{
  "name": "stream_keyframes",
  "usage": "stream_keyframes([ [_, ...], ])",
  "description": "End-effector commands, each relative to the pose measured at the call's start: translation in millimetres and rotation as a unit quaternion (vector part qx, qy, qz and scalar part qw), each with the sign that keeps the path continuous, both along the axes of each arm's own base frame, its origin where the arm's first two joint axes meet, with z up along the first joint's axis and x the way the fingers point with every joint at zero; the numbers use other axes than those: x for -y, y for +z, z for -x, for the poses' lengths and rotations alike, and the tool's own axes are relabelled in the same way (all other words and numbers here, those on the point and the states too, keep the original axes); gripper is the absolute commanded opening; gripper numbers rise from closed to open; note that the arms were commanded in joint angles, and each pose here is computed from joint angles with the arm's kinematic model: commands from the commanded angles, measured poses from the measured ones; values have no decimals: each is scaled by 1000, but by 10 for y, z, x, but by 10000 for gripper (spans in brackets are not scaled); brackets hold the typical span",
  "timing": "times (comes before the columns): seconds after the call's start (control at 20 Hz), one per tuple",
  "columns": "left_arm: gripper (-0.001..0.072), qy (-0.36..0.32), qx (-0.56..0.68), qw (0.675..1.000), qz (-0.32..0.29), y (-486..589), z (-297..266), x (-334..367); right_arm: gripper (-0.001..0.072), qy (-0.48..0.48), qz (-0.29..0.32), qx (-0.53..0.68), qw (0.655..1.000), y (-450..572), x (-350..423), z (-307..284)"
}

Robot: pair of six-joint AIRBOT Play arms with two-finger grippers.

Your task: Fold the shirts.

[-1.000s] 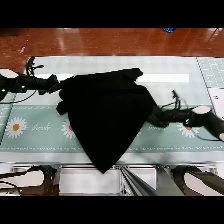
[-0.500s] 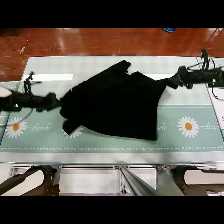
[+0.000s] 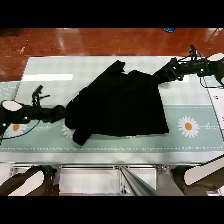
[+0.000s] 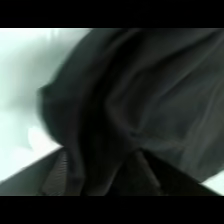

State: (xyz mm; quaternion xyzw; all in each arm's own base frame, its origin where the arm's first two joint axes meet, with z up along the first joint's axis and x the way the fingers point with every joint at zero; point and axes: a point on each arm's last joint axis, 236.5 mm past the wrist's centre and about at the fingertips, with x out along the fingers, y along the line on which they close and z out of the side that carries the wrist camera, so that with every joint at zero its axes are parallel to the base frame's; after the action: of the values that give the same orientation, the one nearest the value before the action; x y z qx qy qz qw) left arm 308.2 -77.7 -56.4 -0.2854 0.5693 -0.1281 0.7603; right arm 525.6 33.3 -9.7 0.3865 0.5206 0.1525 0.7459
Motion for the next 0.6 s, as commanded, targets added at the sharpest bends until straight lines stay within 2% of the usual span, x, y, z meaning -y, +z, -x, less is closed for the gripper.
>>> stream_keyframes([
  [0.0,508,10,47,998,-49,376,-325,-425,411,9,-6,1,1000,382,265,232],
  [0.05,508,26,44,997,-66,520,-362,-684,411,9,9,5,1000,555,459,375],
  [0.15,508,75,36,994,-77,708,-338,-1164,411,-3,94,-5,996,762,977,768],
  [0.25,508,142,-13,989,-38,636,-124,-1375,411,-55,164,-33,984,782,1428,1203],
  [0.4,508,149,-81,983,63,319,237,-905,411,-124,145,-50,980,492,1397,1711],
  [0.55,508,129,-149,974,110,-41,624,-432,411,-132,114,-52,983,127,1012,2116],
])
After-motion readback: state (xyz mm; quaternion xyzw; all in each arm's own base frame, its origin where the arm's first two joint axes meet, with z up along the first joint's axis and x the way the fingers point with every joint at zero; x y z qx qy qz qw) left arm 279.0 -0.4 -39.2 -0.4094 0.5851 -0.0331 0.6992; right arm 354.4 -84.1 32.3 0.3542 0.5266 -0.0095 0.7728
